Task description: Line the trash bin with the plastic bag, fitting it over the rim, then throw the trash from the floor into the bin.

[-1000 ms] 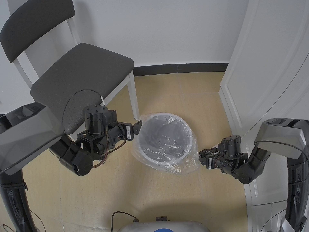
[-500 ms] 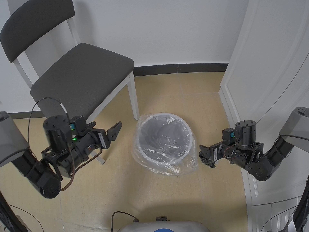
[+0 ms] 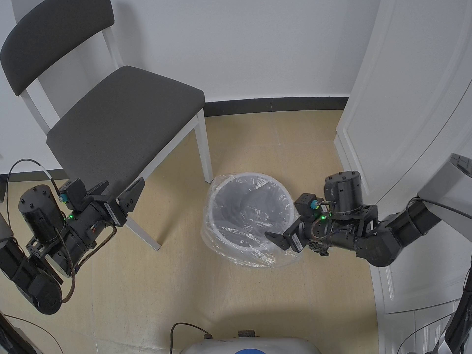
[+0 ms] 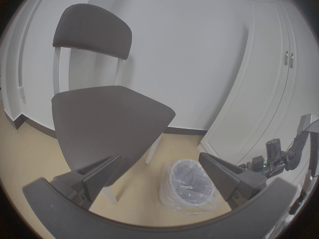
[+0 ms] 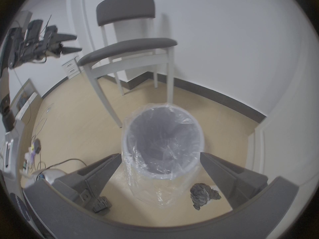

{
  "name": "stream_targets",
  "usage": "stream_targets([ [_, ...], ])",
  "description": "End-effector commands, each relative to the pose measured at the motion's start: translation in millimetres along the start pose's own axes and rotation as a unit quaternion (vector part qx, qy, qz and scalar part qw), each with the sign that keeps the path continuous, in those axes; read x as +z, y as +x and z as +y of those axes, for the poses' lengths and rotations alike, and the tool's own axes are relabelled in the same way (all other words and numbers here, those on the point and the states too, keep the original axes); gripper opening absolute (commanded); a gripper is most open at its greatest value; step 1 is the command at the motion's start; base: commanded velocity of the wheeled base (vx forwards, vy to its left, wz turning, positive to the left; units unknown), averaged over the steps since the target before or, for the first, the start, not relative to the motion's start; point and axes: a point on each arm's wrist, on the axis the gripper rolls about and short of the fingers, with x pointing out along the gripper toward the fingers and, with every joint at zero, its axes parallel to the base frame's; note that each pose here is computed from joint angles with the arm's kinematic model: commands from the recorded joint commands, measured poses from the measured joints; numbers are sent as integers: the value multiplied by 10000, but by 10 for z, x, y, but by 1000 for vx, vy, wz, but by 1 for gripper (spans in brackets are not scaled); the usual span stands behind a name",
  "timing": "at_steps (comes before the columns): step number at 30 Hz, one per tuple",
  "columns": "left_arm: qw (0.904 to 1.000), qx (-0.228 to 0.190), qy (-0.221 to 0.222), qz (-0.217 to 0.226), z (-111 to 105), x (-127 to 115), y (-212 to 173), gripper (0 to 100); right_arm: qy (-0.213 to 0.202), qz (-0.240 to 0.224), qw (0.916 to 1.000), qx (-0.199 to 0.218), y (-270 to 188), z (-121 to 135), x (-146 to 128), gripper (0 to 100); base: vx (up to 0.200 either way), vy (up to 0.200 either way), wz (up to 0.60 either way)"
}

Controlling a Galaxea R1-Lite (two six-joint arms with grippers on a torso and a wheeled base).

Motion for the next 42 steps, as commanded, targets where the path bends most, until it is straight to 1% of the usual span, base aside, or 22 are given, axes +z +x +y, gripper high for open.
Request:
stream_targets([
  [1, 9998, 39, 18, -198, 109, 93, 5, 100, -415, 194, 9981, 411, 327, 131, 37, 100, 0, 0, 0],
  [3, 9998, 31, 20, -196, 116, 93, 9, 100, -435, 229, 9977, 470, 356, 158, 38, 100, 0, 0, 0],
  [4, 9997, 29, 32, -242, 123, 114, 18, 100, -489, 250, 9965, 630, 422, 257, 32, 100, 0, 0, 0],
  [5, 9997, 25, 33, -257, 122, 121, 19, 100, -499, 251, 9962, 674, 458, 295, 23, 100, 0, 0, 0],
  [9, 9995, 22, 60, -311, 119, 142, 36, 100, -534, 289, 9952, 768, 661, 398, -55, 100, 0, 0, 0],
  [13, 9996, 38, 58, -276, 129, 122, 55, 100, -529, 266, 9951, 788, 840, 443, -95, 100, 0, 0, 0],
  [24, 9995, 31, 69, -305, 130, 135, 60, 100, -441, 342, 9963, 650, 1084, 347, -255, 100, 0, 0, 0],
  [28, 9995, 49, 68, -294, 140, 128, 68, 100, -431, 278, 9967, 626, 1121, 335, -238, 100, 0, 0, 0],
  [29, 9995, 49, 68, -294, 141, 127, 72, 100, -431, 268, 9967, 631, 1122, 334, -234, 0, 0, 0, 0],
  [35, 9996, 56, 66, -264, 145, 112, 80, 100, -375, 230, 9966, 703, 1121, 387, -208, 0, 0, 0, 0],
  [37, 9996, 56, 66, -264, 145, 112, 80, 100, -368, 240, 9960, 775, 1095, 464, -199, 0, 0, 0, 0],
  [39, 9996, 56, 66, -264, 145, 112, 80, 100, -422, 152, 9952, 865, 1061, 576, -161, 0, 0, 0, 0],
  [40, 9996, 58, 65, -256, 146, 108, 82, 100, -429, 141, 9951, 876, 1059, 590, -161, 0, 0, 0, 0],
  [42, 9997, 61, 64, -241, 148, 100, 86, 100, -475, -94, 9945, 924, 1009, 697, -90, 0, 0, 0, 0],
])
